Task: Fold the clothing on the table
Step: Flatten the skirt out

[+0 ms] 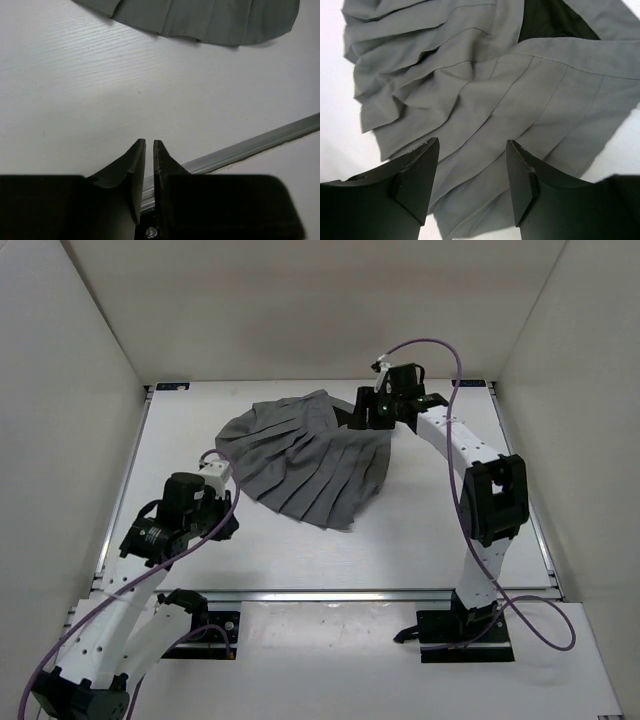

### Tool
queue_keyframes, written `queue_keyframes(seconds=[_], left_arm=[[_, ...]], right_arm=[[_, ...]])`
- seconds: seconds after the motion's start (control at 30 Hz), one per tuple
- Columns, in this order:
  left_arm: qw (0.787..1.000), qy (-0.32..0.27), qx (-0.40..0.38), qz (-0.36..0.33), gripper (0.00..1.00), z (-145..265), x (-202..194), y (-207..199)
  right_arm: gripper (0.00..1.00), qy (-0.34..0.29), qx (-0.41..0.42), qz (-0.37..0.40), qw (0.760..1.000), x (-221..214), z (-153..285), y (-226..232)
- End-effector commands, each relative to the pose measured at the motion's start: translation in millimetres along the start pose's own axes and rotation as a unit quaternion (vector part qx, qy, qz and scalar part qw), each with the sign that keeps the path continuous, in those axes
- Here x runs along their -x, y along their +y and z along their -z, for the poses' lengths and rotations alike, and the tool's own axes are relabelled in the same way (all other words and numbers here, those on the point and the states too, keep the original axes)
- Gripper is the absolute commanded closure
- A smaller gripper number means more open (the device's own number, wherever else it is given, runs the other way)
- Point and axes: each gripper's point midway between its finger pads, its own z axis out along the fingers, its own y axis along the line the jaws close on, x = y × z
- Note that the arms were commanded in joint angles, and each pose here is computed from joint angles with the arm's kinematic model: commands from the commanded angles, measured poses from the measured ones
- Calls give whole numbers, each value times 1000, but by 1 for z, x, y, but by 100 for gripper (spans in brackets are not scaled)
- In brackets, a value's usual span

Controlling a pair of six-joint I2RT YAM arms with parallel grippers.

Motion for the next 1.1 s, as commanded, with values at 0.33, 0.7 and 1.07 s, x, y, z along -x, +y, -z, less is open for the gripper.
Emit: queue_keyframes(seconds=[0.33,0.7,1.07], left_arm=[[1000,-17,7,8,46,5,9,3],[1000,-26,2,7,44,7,12,2],[1000,-7,0,4,37,1,8,0]], right_arm=[[47,128,21,-2,992,-134,-70,20],[51,262,69,-6,963,-295,38,62],[40,-82,-119,-140,980,-147,140,-40]])
